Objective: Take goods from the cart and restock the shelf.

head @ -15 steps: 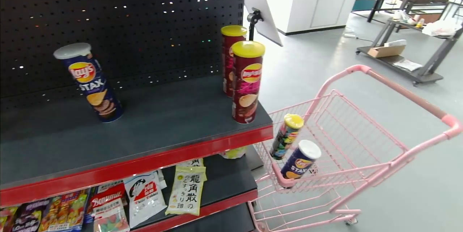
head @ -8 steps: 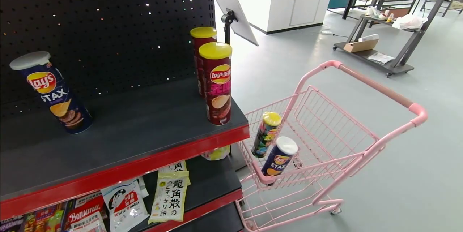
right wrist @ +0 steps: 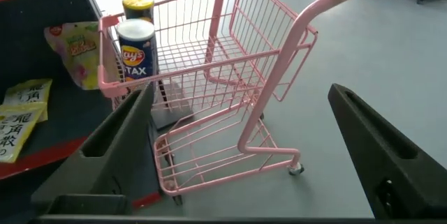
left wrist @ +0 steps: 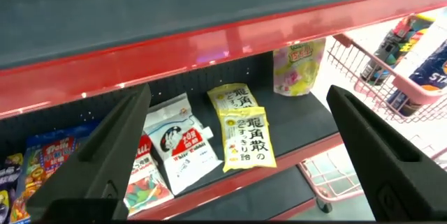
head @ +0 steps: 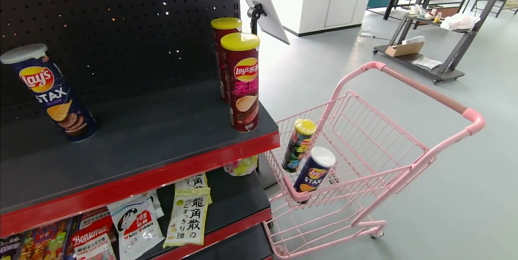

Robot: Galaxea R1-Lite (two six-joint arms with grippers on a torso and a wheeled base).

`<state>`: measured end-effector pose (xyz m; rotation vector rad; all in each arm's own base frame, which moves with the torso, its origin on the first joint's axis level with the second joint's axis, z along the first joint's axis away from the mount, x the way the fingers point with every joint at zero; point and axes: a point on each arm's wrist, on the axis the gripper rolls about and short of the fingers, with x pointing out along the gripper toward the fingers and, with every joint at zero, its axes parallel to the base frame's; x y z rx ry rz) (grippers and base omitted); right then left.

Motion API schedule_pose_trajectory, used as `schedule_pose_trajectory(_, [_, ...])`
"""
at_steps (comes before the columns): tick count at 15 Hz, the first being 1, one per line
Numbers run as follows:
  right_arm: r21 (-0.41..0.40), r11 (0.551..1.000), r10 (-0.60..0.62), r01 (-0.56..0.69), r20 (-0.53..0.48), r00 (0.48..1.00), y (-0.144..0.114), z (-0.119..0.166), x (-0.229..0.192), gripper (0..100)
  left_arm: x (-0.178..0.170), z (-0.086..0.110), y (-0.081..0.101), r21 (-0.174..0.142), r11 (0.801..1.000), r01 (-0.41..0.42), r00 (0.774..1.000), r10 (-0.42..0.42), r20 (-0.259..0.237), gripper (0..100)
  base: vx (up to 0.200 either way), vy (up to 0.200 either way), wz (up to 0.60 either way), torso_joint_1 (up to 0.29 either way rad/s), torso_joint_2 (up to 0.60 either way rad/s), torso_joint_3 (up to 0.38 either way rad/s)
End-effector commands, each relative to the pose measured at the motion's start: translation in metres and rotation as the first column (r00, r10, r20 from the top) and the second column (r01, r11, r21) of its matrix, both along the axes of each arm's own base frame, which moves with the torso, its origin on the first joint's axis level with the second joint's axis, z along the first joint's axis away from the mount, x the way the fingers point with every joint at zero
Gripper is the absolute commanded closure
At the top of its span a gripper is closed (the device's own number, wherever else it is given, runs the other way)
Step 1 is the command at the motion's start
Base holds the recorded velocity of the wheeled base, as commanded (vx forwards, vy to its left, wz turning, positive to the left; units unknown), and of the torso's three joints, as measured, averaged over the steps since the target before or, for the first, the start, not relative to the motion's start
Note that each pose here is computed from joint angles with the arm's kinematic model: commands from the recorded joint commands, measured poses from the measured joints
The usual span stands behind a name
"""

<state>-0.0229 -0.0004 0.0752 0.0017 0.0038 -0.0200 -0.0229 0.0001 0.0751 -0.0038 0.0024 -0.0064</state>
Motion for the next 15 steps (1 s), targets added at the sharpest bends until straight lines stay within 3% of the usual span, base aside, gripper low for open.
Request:
schedule_pose_trajectory(1, [-0.002,1.000,0.000,0.000,0.001,1.000,0.0000,0.0002,-0.0001,0,0.0001,0.0000,0.0000,-0.001,1.000,0.000,1.000,0.000,-0.001,0,0.000,0.000,0.00,-0.139,0.37,0.232])
schedule_pose_trajectory(15, [-0.006,1.000,0.006,-0.006,0.001,1.000,0.0001,0.0002,0.0000,0,0.0001,0.0000,0.0000,-0.001,1.000,0.000,1.000,0.000,-0.001,0,0.000,0.000,0.00,-0.154,0.49,0.332])
